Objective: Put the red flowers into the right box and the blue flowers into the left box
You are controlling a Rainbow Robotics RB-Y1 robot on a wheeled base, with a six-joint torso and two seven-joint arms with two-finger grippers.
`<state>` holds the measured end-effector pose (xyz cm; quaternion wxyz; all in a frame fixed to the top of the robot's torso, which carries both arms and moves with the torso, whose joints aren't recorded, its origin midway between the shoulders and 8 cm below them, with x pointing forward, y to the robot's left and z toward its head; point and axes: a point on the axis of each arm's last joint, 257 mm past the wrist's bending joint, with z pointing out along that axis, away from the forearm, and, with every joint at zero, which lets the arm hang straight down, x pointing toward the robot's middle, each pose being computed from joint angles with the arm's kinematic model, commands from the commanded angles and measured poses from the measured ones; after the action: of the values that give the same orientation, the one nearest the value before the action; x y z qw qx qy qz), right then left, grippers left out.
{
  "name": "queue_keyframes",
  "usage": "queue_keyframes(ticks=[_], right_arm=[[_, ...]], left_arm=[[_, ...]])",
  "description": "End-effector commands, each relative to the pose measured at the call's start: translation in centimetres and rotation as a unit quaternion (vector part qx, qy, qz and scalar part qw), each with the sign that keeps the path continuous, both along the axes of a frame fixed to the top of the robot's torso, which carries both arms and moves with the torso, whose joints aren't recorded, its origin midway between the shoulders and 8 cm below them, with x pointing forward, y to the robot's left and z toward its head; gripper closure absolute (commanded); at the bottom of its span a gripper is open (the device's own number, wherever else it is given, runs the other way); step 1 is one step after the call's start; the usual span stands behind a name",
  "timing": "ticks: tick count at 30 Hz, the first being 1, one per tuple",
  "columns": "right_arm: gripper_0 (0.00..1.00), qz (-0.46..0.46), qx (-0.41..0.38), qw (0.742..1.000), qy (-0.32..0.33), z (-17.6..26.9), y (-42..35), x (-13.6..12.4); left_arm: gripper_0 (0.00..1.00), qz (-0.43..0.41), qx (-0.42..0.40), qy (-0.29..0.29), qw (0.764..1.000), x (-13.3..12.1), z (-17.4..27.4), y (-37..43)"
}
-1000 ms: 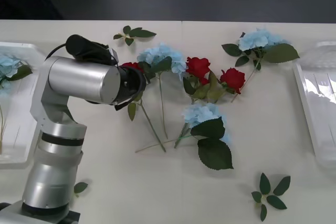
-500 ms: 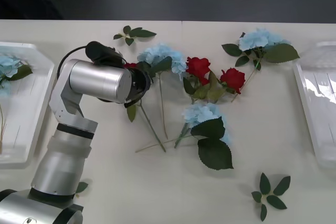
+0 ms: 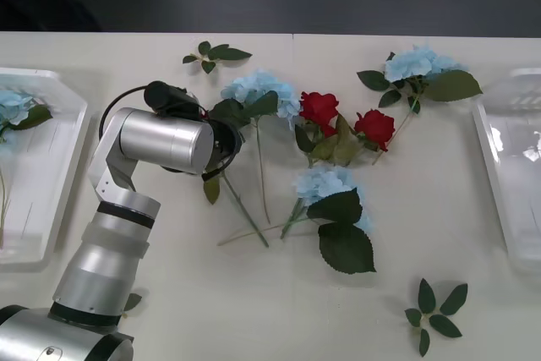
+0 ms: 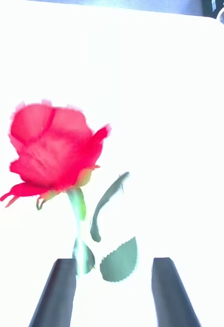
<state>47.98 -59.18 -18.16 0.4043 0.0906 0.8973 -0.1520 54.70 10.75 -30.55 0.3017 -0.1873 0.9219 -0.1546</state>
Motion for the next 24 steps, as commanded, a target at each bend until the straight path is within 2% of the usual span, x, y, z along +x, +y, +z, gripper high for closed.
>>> queue_keyframes(ticks=[1,4,11,12,13,14,15,24], right_arm=[[0.21,-0.003,-0.012,0.999,-0.030,3.5,-0.7,1.0],[0.21,-0.001,-0.012,0.999,-0.034,3.7,-0.7,1.1],[0.21,0.008,0.017,0.999,-0.048,4.0,0.7,1.8],[0.21,0.009,0.033,0.998,-0.053,4.1,1.2,1.9],[0.21,0.010,0.039,0.998,-0.053,4.2,1.5,2.0],[0.21,0.014,0.051,0.997,-0.057,4.4,2.2,2.2],[0.21,0.016,0.060,0.996,-0.057,4.6,2.8,2.3],[0.21,0.017,0.145,0.988,-0.049,6.8,10.6,4.2]], left_arm=[[0.24,-0.008,0.011,-0.024,1.000,1.3,1.8,0.1],[0.54,-0.010,0.018,-0.024,1.000,1.2,1.6,0.4],[0.72,-0.013,0.027,-0.028,0.999,1.6,0.7,0.8],[0.81,-0.014,0.027,-0.034,0.999,1.8,0.9,0.7],[0.85,-0.014,0.027,-0.034,0.999,1.8,0.8,0.7],[0.95,-0.015,0.028,-0.034,0.999,1.8,0.8,0.7],[1.00,-0.016,0.028,-0.035,0.999,1.8,0.8,0.7],[1.00,-0.028,0.027,-0.050,0.998,2.2,2.1,0.3]])
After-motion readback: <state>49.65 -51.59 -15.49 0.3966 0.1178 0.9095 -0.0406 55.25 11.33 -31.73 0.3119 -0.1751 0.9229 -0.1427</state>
